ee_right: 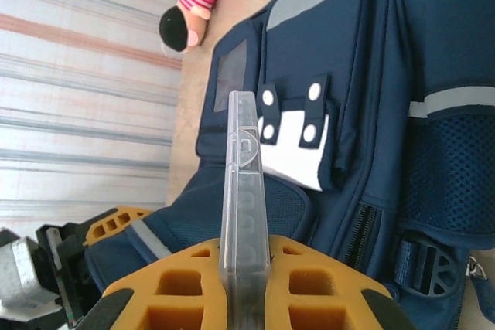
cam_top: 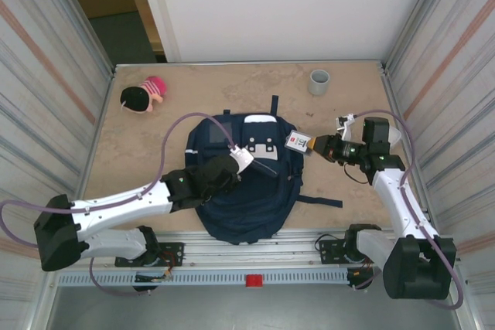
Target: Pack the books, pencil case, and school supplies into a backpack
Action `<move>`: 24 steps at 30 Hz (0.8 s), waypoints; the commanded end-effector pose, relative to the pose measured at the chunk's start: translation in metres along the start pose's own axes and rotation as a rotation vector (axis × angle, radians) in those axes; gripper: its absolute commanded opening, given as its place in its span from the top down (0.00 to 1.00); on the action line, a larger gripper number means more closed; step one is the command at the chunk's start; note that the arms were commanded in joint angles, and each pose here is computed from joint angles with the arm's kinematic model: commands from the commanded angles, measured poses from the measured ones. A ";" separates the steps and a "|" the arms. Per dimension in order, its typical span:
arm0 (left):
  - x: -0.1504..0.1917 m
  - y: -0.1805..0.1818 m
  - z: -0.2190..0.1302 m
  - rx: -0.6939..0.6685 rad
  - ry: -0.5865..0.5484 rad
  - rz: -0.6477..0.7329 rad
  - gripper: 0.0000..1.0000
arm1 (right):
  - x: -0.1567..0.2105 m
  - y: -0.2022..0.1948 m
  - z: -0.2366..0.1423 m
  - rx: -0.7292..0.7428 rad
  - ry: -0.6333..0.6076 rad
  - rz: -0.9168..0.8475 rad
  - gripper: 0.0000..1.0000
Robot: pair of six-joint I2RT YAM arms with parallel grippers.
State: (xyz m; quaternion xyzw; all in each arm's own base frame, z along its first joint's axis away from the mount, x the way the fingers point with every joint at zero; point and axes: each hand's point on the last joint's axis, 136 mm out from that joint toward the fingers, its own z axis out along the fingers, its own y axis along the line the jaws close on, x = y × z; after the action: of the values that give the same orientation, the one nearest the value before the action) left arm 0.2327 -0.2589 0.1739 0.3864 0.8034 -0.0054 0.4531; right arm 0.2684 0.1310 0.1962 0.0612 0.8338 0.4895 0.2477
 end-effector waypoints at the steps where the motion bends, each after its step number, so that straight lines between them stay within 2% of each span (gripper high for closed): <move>1: -0.050 0.038 -0.008 -0.100 -0.107 -0.166 1.00 | 0.010 0.016 -0.011 -0.028 0.014 0.010 1.00; 8: -0.086 0.044 0.003 -0.067 -0.171 -0.223 1.00 | 0.056 0.015 -0.014 0.010 0.102 0.058 1.00; 13: -0.102 0.035 0.007 -0.013 -0.211 -0.246 1.00 | 0.087 0.029 0.003 -0.028 0.188 0.047 0.98; 19: -0.107 0.033 0.002 0.014 -0.239 -0.258 1.00 | 0.094 0.042 0.030 -0.063 0.188 0.054 0.95; 24: -0.094 0.048 0.008 -0.030 -0.212 -0.294 1.00 | 0.106 0.036 0.035 -0.025 0.225 0.067 1.00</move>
State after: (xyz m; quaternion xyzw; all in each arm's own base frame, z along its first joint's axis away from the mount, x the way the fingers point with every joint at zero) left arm 0.2765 -0.2763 0.1906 0.3317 0.8283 -0.0370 0.4500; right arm 0.1955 0.2112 0.1820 0.0156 0.8451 0.5108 0.1569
